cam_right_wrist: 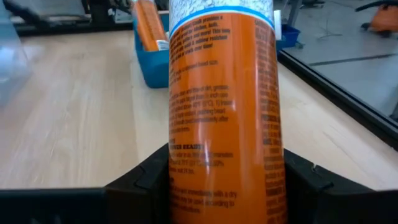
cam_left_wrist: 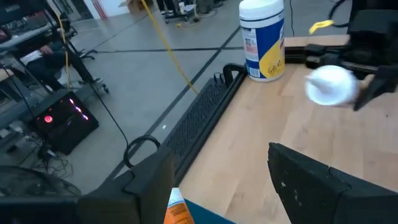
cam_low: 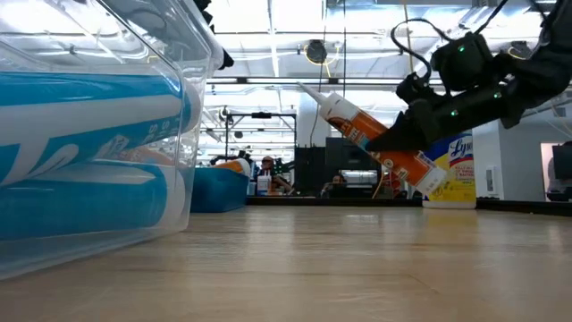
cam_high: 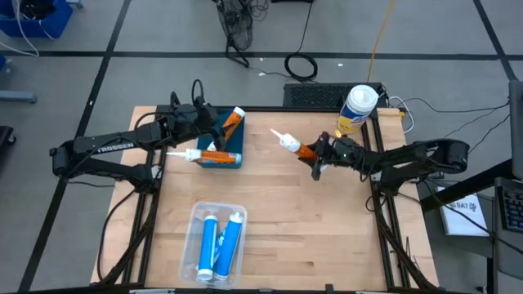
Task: Pick & place silicon tubes, Sealant and Lysol wipes
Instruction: Put the orange sealant into the blue bin
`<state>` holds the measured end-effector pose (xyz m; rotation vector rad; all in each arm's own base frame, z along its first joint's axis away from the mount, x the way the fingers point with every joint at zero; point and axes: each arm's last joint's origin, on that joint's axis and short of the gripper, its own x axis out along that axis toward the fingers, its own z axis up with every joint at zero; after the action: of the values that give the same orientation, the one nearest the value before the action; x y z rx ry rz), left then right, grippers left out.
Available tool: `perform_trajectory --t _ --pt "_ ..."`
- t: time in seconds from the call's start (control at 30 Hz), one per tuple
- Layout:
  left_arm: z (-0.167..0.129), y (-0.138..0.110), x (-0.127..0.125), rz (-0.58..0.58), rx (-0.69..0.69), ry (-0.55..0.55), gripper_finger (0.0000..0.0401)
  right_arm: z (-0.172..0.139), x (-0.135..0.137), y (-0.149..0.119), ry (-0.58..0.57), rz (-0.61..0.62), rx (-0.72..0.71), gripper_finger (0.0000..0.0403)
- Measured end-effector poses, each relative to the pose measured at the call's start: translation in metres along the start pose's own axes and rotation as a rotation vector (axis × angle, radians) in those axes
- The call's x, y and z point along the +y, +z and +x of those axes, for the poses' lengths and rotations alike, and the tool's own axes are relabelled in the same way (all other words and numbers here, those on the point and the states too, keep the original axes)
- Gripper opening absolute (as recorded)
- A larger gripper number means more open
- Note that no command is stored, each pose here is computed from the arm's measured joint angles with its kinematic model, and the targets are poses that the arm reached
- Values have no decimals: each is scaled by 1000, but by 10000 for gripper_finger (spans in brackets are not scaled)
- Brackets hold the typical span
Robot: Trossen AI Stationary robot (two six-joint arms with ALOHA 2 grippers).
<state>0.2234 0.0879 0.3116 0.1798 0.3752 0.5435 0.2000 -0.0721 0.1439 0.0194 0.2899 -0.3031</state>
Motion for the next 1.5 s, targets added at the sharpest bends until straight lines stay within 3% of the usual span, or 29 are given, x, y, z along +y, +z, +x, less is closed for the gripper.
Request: perform_trajectory --t 0.13,0.4,0.77,1.0,1.5 --pt "0 1 0 -2 -6 2 257 -2 -19 0 17 63 -13 189" --pt "0 0 0 -5 -3 2 257 -11 -31 2 -21 61 -48 189" --pt "0 0 0 -23 -4 2 257 -59 -15 15 9 29 -298 189" --pt "0 0 0 -35 -3 2 257 -76 -15 10 -88 26 -382 189" --pt "0 -1 0 -86 13 -6 257 -77 -15 6 -97 48 -336 189"
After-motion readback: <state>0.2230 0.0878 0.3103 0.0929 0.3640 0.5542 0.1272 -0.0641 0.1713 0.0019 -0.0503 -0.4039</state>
